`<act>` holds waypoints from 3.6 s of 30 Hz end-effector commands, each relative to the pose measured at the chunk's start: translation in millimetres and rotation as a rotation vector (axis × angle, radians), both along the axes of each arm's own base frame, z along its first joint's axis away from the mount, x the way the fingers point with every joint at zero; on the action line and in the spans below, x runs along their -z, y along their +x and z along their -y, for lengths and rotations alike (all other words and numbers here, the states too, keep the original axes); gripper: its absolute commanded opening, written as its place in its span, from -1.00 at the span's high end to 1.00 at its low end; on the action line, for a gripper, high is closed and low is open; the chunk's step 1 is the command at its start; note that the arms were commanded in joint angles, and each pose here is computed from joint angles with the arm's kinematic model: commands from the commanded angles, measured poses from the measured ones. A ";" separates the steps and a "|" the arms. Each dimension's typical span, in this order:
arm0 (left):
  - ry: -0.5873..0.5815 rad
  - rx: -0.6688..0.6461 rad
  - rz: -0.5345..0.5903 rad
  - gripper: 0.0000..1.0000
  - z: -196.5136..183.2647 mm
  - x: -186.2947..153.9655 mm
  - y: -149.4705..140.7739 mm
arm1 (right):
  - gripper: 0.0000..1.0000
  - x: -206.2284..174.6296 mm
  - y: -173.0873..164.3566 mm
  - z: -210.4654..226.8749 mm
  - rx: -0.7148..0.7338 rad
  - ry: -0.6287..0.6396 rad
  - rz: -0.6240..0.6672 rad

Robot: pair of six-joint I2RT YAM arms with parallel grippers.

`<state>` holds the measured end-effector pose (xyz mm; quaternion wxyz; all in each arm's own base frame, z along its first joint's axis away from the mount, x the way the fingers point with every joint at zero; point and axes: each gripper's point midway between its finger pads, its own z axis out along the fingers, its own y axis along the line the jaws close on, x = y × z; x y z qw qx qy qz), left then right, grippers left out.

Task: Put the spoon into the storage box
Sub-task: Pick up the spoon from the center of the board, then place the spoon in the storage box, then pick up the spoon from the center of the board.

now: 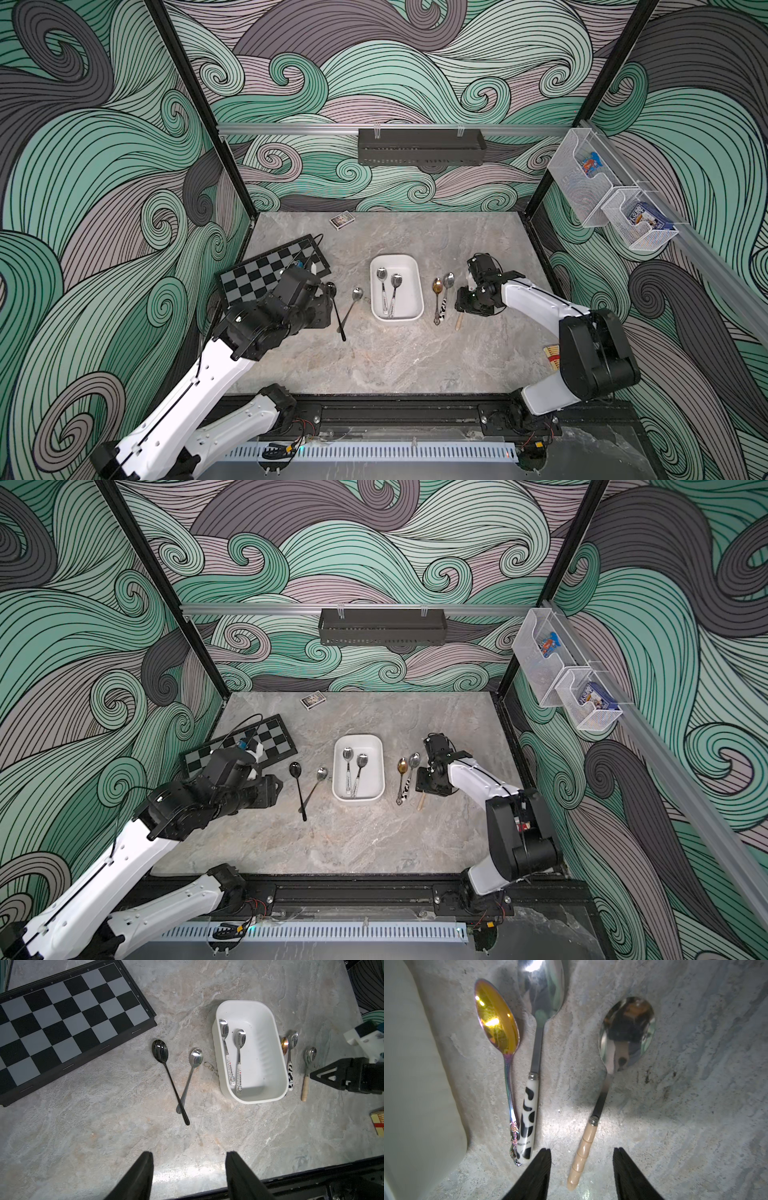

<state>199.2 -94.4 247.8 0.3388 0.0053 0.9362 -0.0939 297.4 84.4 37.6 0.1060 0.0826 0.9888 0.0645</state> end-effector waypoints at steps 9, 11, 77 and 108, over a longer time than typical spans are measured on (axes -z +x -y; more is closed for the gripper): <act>0.057 -0.019 0.086 -0.21 -27.0 -2.5 -11.1 | 0.01 34.8 -10.2 -2.7 0.004 -0.096 -0.128; 0.056 -0.020 0.103 -0.21 -28.4 -3.6 -11.2 | 0.03 37.0 -10.8 -5.6 -0.007 -0.113 -0.131; 0.080 -0.034 0.083 -0.23 -26.0 23.0 -3.2 | 0.79 1.6 54.3 -172.4 -0.259 -0.197 -0.034; 0.084 -0.222 -0.369 -0.07 30.5 140.1 99.7 | 0.04 -150.8 -29.1 -90.4 -0.332 -0.020 0.334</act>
